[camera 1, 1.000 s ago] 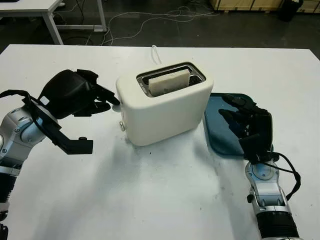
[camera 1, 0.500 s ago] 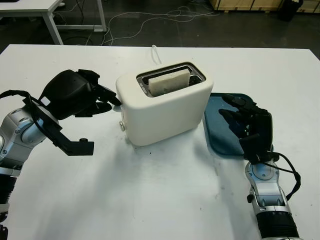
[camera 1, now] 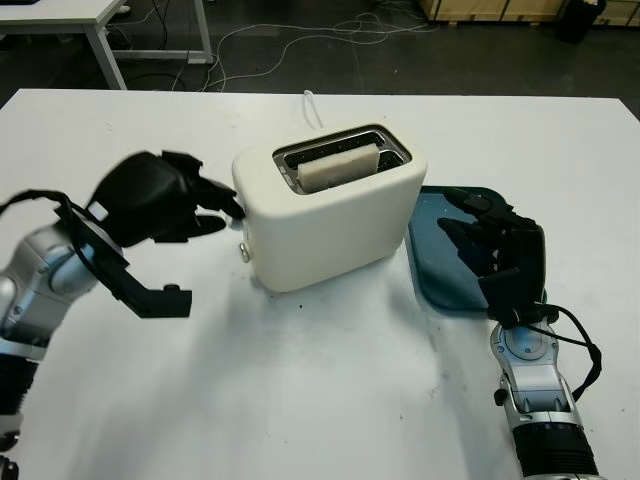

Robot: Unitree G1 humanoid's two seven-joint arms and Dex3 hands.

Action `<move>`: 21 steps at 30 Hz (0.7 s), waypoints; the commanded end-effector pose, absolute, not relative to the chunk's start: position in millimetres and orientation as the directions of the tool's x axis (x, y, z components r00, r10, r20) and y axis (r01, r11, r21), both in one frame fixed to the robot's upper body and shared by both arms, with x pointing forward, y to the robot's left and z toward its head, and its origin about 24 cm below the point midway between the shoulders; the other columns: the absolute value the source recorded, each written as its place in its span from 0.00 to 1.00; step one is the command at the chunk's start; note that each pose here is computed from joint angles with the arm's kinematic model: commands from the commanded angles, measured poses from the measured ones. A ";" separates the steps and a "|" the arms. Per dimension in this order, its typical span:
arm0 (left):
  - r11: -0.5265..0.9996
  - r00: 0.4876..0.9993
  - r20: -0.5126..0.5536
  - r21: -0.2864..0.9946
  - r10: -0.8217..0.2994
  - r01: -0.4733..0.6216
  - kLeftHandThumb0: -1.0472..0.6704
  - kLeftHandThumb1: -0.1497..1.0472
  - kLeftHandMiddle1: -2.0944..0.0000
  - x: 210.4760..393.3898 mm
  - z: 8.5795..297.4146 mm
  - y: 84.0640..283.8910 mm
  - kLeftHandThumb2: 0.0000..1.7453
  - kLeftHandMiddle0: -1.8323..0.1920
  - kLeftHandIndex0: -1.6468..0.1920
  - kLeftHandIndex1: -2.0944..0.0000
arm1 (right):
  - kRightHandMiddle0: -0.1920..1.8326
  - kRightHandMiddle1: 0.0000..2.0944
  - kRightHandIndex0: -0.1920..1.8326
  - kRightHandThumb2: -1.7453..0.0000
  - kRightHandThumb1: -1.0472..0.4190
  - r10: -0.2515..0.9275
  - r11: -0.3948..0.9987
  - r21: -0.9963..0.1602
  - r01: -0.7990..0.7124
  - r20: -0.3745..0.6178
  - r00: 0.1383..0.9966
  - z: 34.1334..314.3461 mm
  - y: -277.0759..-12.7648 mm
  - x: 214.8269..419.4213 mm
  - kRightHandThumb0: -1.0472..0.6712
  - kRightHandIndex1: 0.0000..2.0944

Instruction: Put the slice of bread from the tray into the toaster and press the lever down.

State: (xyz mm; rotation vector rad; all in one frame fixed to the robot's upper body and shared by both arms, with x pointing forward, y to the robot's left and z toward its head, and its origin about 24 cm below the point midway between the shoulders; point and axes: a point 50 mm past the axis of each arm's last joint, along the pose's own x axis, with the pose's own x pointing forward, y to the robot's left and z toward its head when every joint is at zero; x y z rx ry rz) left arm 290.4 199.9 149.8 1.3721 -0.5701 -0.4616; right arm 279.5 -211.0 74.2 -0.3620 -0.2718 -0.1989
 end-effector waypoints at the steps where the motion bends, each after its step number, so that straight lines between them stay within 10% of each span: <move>1: 0.118 0.780 0.010 0.990 -0.626 0.082 0.44 0.89 0.37 287.2 120.6 194.9 0.12 0.54 0.44 0.67 | 0.57 0.00 0.67 0.91 0.09 -0.148 0.920 -0.309 0.241 0.297 0.943 72.5 -212.0 278.1 0.30 0.00; 10: 0.331 0.849 -0.021 0.916 -0.528 0.228 0.42 0.89 0.29 280.0 22.2 158.5 0.19 0.61 0.45 0.72 | 0.57 0.00 0.67 0.92 0.09 -0.150 0.921 -0.307 0.240 0.288 0.946 71.1 -210.3 278.0 0.31 0.00; 21: 0.408 0.896 -0.023 0.885 -0.444 0.225 0.42 0.89 0.28 265.8 1.0 157.8 0.21 0.64 0.48 0.71 | 0.57 0.00 0.67 0.92 0.09 -0.143 0.923 -0.305 0.233 0.292 0.946 71.8 -210.3 278.4 0.31 0.00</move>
